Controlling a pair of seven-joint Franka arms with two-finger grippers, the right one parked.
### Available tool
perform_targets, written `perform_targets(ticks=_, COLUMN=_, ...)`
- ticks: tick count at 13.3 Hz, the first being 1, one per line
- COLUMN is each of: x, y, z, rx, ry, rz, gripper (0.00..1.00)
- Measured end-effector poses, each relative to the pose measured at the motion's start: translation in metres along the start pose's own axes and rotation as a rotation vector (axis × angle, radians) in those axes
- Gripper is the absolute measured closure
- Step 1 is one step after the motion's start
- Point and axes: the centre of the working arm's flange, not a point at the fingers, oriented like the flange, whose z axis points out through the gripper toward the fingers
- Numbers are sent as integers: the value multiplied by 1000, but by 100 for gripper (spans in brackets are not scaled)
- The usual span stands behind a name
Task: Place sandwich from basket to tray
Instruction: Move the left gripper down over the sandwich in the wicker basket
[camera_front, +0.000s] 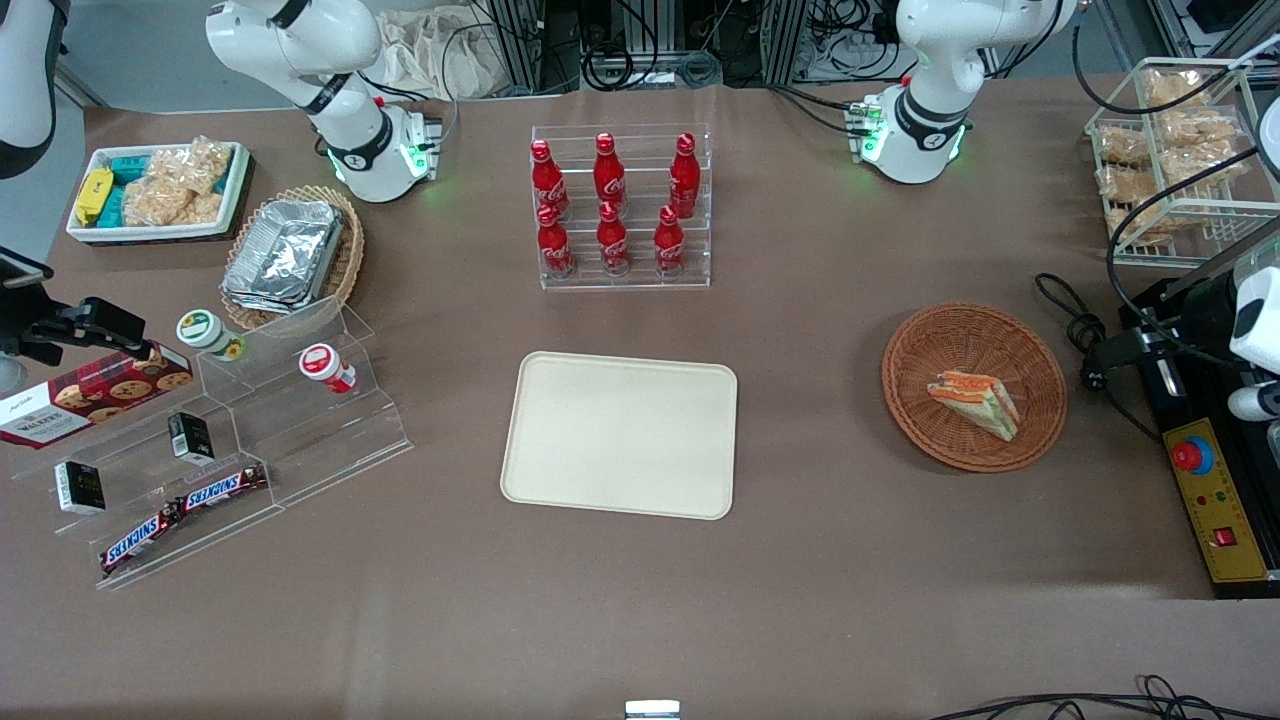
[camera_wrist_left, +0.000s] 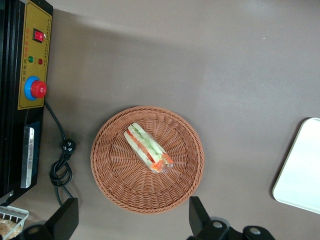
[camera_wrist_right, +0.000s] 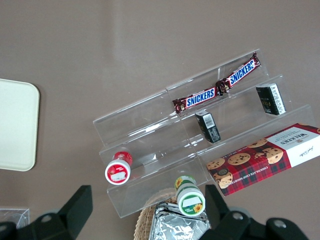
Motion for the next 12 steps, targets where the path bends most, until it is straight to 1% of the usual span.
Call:
perform_targets(ticks=4, x=3, y=0, z=10, rx=4, ry=-17, rz=-4, gripper=0)
perform_targets(ticks=5, x=5, y=-1, z=15, rx=6, ry=-26, rz=-5, gripper=0)
perform_targets(ticks=6, x=7, y=-2, z=23, rx=9, ry=-44, rz=-16, gripper=0)
perform_targets(ticks=7, x=9, y=-4, z=35, rx=14, ry=-65, rz=-57, gripper=0)
perform_targets(ticks=8, x=11, y=-6, z=48, rx=21, ry=-83, rz=-139, gripper=0)
perform_targets(ticks=9, x=12, y=-6, z=60, rx=29, ry=-92, rz=-248, gripper=0)
perform_targets(ticks=12, x=14, y=-1, z=99, rx=45, ry=-88, rz=-575, gripper=0)
